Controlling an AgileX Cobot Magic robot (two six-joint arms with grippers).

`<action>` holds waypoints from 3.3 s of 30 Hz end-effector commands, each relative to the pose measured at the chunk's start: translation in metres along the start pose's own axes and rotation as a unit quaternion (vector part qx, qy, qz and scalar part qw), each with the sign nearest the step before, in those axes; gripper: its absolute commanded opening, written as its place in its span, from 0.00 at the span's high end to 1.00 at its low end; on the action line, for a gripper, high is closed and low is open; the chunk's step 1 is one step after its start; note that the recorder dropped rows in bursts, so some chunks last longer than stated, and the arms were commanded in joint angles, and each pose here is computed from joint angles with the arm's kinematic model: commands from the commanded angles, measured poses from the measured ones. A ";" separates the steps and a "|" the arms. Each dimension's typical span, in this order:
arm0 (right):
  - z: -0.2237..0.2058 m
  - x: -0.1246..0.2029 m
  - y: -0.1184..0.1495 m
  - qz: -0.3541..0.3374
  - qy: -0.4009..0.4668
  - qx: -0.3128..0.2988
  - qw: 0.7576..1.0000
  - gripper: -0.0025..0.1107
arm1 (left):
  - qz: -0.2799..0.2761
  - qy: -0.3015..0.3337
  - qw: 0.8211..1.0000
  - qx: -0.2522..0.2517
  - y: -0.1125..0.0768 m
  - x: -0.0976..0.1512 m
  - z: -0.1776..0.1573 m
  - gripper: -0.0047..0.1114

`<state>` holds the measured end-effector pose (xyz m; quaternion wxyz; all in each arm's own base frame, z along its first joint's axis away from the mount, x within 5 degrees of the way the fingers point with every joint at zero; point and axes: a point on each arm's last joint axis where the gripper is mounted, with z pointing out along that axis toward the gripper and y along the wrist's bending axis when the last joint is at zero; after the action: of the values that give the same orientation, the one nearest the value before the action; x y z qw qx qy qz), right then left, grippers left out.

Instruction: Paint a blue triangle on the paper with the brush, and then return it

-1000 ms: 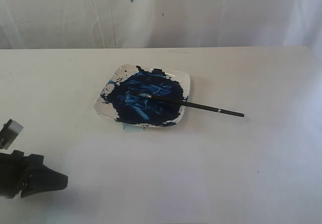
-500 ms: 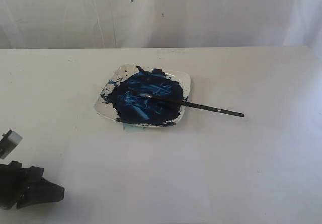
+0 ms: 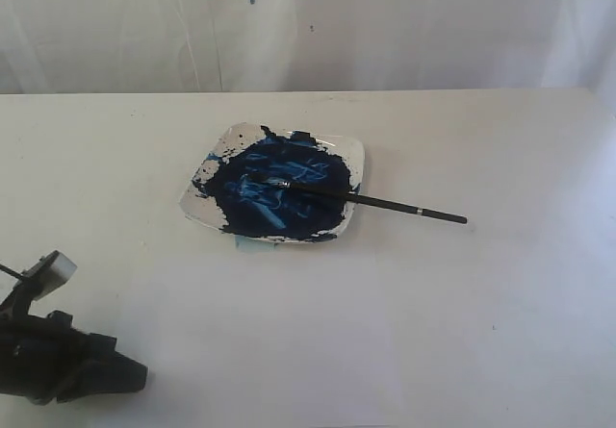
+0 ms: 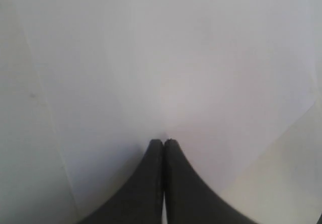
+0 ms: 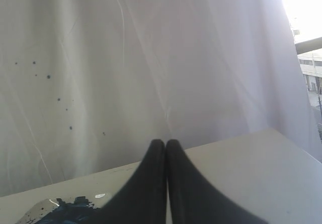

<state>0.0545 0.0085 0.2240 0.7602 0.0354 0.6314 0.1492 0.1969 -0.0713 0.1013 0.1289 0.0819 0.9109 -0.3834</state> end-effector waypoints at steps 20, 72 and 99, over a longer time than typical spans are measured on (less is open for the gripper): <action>-0.001 0.000 0.000 0.000 0.000 0.001 1.000 0.98 | 0.047 0.001 0.998 0.045 -0.014 -0.018 0.004 0.96; -0.001 0.000 0.000 0.000 -0.003 0.000 1.000 0.98 | 0.052 -0.016 0.996 -0.070 -0.003 -0.023 -0.006 0.96; 0.139 0.005 0.064 0.188 0.280 -0.245 0.909 0.98 | 0.054 -0.016 0.996 -0.070 -0.003 -0.023 -0.006 0.96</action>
<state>0.1530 0.0748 0.2820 0.5711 -0.0789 0.7189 0.3883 0.2184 -0.0710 0.1142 0.1662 0.1102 0.9253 -0.3226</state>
